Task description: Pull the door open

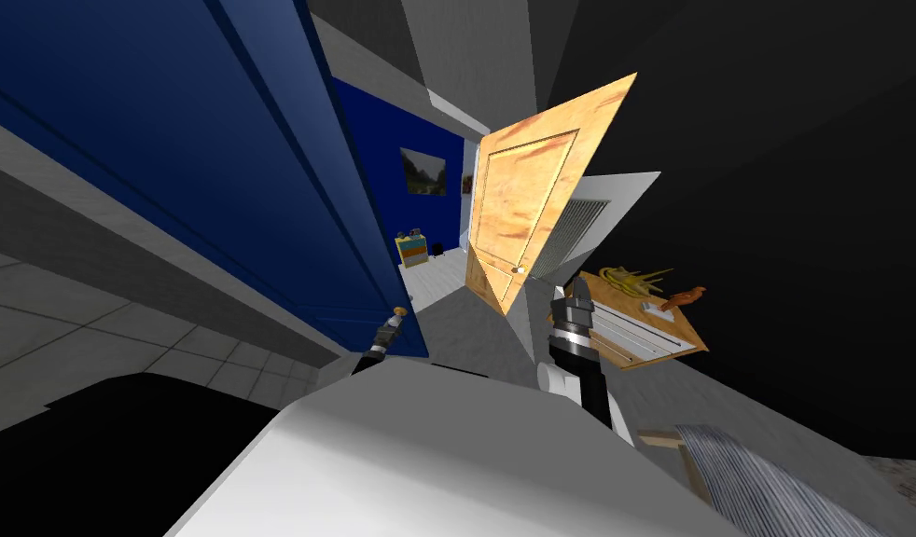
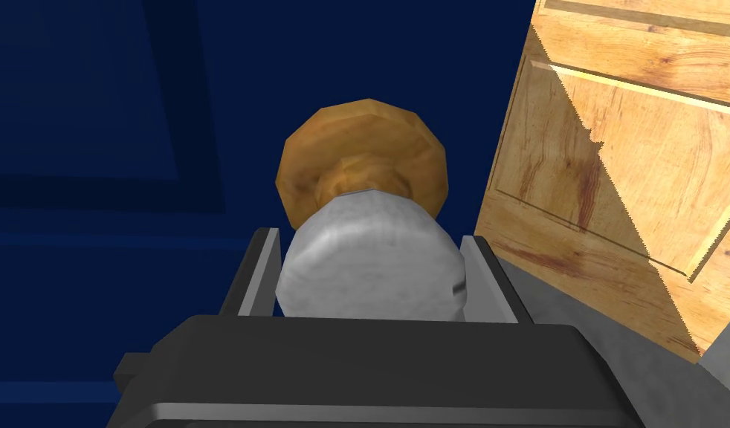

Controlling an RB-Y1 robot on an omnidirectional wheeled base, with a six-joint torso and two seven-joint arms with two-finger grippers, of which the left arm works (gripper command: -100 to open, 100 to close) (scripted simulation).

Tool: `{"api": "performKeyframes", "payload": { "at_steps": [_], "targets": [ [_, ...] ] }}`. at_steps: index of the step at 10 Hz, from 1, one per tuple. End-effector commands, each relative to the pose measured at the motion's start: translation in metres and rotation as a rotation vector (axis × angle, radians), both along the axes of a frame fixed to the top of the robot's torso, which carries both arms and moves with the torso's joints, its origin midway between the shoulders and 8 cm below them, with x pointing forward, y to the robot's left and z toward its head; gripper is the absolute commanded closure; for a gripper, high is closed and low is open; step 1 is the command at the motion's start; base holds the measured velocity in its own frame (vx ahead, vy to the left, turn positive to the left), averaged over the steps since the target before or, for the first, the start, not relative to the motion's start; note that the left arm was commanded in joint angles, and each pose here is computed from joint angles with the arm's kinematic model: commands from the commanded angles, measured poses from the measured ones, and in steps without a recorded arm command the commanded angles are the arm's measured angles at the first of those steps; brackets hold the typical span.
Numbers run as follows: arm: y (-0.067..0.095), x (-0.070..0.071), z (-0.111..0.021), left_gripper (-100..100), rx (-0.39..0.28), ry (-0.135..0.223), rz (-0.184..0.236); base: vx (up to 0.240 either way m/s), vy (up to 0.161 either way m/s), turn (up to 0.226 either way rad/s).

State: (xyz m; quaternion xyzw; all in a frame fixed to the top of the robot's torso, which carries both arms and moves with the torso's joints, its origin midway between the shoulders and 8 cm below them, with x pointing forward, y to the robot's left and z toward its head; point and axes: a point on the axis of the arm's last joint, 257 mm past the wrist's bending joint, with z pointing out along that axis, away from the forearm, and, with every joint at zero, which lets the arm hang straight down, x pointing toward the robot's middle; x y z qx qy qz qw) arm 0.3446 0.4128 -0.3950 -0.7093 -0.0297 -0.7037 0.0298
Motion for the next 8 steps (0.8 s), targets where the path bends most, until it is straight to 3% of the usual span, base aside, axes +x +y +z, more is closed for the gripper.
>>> {"api": "performKeyframes", "payload": {
  "at_steps": [1, 8],
  "targets": [
    [0.0, -0.006, 0.0, 100, 0.001, -0.002, -0.015, -0.133, 0.058, -0.115],
    [-0.001, -0.037, 0.003, 100, 0.0, -0.008, -0.095, -0.217, 0.048, -0.126]
  ]
}}
